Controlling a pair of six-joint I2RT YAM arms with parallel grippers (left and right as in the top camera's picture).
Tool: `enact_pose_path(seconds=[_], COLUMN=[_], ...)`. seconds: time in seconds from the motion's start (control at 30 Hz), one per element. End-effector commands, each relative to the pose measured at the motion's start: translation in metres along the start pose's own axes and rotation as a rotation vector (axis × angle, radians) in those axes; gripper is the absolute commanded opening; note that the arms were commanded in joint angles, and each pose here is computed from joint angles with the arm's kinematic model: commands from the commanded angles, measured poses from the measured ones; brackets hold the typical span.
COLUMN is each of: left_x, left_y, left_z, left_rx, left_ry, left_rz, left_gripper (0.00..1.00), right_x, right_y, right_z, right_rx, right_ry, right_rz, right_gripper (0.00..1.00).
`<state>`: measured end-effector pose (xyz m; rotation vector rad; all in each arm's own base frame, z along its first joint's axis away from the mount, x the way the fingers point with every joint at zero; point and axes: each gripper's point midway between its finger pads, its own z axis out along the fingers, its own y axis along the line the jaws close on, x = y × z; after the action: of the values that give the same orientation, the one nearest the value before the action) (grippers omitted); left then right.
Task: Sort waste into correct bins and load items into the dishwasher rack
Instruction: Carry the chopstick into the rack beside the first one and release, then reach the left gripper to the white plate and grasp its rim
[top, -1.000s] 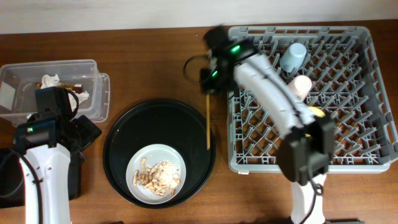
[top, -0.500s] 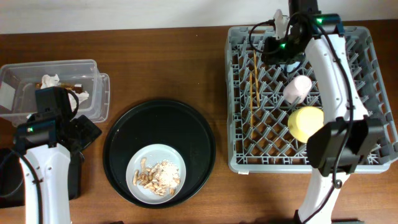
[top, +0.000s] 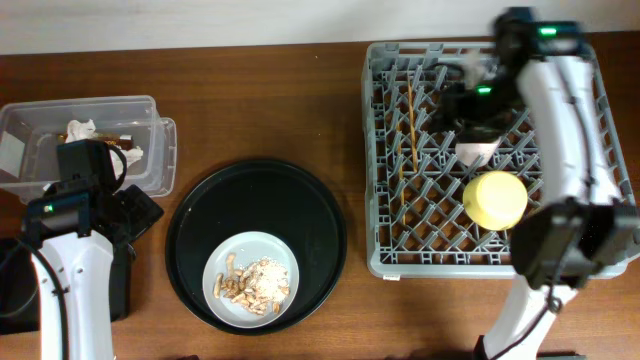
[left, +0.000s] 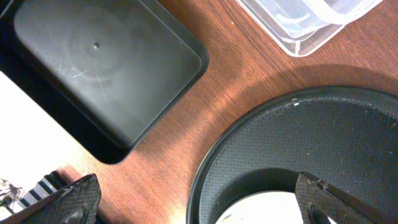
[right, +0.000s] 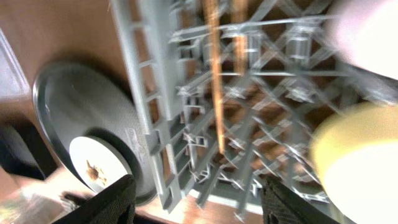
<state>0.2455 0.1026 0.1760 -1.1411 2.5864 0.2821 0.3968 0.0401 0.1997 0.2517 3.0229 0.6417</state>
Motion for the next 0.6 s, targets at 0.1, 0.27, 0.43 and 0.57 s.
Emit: enact_pose_path(seconds=[0.1, 0.27, 0.43, 0.57], left_x=[-0.003, -0.003, -0.003, -0.003], left_y=[0.003, 0.003, 0.003, 0.003], left_z=[-0.001, -0.001, -0.001, -0.001], left_rx=[-0.011, -0.011, -0.011, -0.011], left_ry=[-0.010, -0.010, -0.010, -0.010], left_rz=[-0.014, -0.014, -0.014, -0.014], left_gripper=[1.00, 0.99, 1.00, 0.99], right_x=[0.010, 0.010, 0.009, 0.009], right_y=[-0.081, -0.086, -0.086, -0.086], right_z=[-0.087, -0.089, -0.089, -0.089], right_rx=[-0.015, -0.012, -0.012, -0.012], right_ry=[-0.179, -0.186, -0.188, -0.188], right_rz=[0.253, 0.265, 0.264, 0.264], right_gripper=[0.98, 0.98, 0.98, 0.98])
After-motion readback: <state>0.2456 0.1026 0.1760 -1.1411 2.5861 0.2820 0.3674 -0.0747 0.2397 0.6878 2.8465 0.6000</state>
